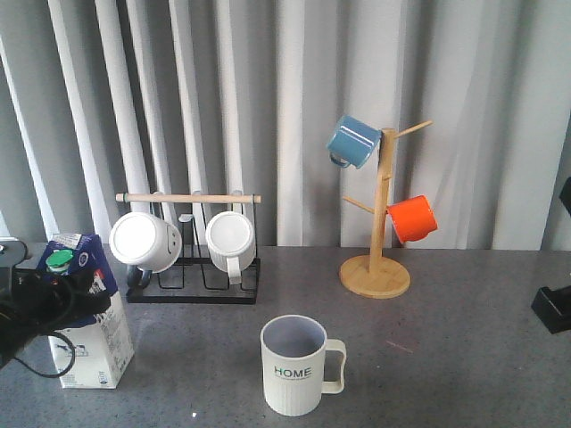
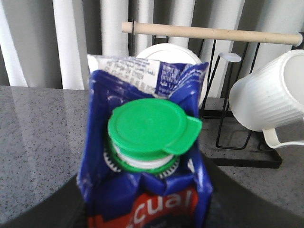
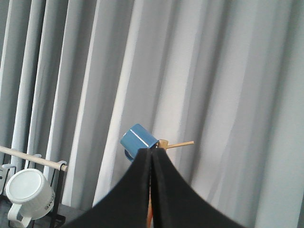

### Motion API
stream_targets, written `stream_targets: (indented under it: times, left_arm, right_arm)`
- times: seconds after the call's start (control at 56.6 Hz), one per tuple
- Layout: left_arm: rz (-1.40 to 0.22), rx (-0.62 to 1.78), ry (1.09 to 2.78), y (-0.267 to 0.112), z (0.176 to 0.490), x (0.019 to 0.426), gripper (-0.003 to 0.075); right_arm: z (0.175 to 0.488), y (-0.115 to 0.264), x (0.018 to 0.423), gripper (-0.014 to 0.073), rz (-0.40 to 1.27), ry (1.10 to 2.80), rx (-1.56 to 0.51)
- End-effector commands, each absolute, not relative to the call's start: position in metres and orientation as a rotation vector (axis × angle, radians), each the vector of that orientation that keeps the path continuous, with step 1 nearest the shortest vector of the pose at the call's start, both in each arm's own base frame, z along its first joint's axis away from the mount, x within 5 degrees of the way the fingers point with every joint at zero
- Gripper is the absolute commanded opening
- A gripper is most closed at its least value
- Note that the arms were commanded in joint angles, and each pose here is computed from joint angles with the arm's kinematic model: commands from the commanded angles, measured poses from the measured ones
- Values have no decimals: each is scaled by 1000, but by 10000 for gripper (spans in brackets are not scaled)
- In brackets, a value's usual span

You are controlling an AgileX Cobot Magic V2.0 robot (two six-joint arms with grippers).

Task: Place milk next to cup
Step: 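Lift the milk carton with the left gripper and carry it toward the HOME mug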

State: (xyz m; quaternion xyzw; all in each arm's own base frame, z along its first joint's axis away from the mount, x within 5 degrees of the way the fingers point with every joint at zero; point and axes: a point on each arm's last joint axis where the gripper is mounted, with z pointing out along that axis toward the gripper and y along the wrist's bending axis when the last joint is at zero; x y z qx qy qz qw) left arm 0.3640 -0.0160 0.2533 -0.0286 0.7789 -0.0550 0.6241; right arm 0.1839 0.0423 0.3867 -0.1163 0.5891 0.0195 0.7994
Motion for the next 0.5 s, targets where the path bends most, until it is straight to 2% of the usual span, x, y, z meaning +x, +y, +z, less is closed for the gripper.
stream_targets:
  times: [0.0, 0.212, 0.336, 0.477]
  left_arm:
    - [-163, -103, 1655, -23, 301, 359, -7]
    - [-160, -56, 1623, -57, 337, 347, -6]
    - [-148, -95, 1637, -80, 340, 338, -6]
    - [-51, -144, 1667, -110, 334, 325, -6]
  right_arm:
    - [404, 40, 178, -8, 32, 1157, -228]
    - [404, 40, 178, -8, 32, 1157, -228]
    - [404, 40, 178, -8, 32, 1157, -228]
    - [404, 40, 178, -8, 32, 1157, -228]
